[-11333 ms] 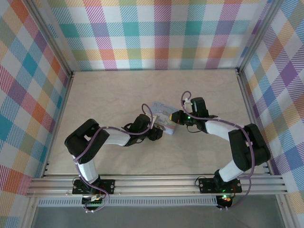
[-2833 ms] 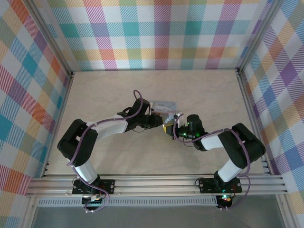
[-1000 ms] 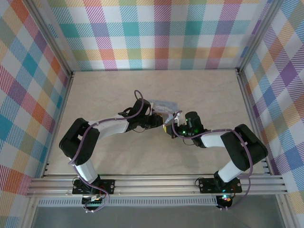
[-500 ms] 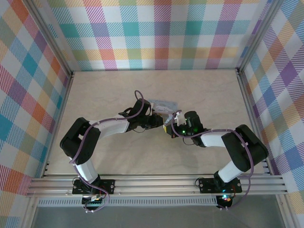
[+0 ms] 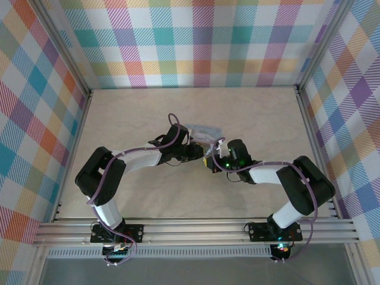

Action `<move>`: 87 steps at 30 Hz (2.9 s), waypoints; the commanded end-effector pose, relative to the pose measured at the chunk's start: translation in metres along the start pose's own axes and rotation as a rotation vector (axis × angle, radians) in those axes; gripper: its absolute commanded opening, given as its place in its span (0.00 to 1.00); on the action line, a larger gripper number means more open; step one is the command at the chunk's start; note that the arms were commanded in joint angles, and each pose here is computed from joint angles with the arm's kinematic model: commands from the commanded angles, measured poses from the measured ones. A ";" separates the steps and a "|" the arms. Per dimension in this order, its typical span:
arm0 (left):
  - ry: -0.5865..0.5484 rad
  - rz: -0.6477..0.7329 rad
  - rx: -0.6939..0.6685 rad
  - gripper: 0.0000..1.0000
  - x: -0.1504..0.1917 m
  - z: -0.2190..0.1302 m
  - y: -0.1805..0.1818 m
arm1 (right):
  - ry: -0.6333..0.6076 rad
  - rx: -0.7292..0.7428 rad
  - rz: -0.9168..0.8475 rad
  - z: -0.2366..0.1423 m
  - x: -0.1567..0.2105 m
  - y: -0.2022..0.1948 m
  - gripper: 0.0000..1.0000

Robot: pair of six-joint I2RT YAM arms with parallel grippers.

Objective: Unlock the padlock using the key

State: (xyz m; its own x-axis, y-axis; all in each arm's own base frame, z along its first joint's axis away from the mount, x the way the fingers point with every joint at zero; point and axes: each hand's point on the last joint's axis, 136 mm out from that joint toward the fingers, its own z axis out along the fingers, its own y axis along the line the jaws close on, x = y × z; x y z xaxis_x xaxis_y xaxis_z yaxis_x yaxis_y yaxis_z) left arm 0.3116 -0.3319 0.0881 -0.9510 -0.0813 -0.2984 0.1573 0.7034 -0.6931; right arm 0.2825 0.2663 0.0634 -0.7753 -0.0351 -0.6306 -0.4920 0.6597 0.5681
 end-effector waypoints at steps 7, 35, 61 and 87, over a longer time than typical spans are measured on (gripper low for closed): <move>0.074 0.011 0.019 0.23 0.023 0.009 -0.005 | -0.175 -0.090 -0.079 -0.014 -0.059 0.041 0.00; 0.097 0.015 0.060 0.23 0.024 0.003 -0.017 | -0.103 -0.048 -0.085 -0.031 -0.049 0.030 0.00; 0.103 -0.009 0.089 0.23 0.020 0.005 -0.027 | -0.087 -0.017 -0.105 -0.024 -0.033 0.006 0.00; -0.029 -0.289 0.090 0.22 -0.007 0.000 -0.013 | -0.313 0.042 0.052 -0.058 -0.034 -0.005 0.00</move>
State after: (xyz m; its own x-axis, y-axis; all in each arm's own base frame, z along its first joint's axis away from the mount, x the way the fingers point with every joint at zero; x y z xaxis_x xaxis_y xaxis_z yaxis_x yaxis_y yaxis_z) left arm 0.3078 -0.3413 0.0867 -0.9653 -0.2441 -0.0928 -0.0819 0.6205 -0.7799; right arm 0.2784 0.2220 0.1003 -0.6794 0.1495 -0.7184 -0.4494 0.6892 0.5684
